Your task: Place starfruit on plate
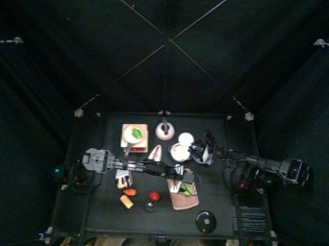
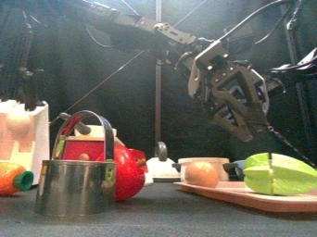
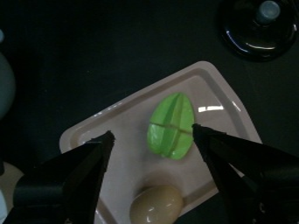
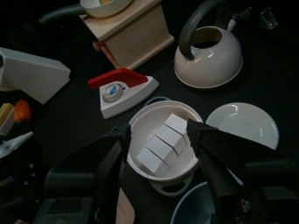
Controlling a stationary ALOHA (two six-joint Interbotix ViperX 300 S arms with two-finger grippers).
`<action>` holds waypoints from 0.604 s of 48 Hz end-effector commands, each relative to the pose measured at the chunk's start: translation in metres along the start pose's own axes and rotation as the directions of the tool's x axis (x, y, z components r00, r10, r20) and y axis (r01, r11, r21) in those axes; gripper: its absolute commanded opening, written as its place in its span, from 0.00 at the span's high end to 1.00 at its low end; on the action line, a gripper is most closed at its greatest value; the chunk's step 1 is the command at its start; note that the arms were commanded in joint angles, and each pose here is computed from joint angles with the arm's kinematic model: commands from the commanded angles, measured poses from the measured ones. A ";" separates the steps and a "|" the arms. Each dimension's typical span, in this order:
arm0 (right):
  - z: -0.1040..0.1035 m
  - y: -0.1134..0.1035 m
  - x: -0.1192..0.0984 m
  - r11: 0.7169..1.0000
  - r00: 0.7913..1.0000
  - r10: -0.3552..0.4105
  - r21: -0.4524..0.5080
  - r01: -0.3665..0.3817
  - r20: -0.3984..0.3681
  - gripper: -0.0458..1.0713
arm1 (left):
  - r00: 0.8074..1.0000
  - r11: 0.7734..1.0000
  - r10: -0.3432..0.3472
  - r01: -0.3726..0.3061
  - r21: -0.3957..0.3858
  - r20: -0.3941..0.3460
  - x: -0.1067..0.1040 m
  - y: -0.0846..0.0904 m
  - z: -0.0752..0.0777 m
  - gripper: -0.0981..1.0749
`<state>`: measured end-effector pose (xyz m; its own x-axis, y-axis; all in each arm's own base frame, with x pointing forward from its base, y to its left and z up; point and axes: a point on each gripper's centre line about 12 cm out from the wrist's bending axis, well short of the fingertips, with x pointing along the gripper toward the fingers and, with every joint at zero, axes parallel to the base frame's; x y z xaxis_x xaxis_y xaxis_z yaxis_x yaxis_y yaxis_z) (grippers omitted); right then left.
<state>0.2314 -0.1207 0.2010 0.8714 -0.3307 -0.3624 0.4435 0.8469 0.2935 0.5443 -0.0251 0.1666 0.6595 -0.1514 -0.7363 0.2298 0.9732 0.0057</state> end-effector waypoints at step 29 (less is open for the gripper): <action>0.007 0.001 0.000 1.000 1.000 0.004 -0.001 -0.004 0.021 0.17 | 0.997 1.000 0.018 -0.018 -0.005 0.076 -0.032 0.001 0.021 0.04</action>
<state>0.2315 -0.1207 0.2006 0.8709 -0.3304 -0.3638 0.4439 0.8466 0.2936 0.5436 -0.0235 0.1685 0.6722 -0.1449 -0.7260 0.2193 0.9756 0.0083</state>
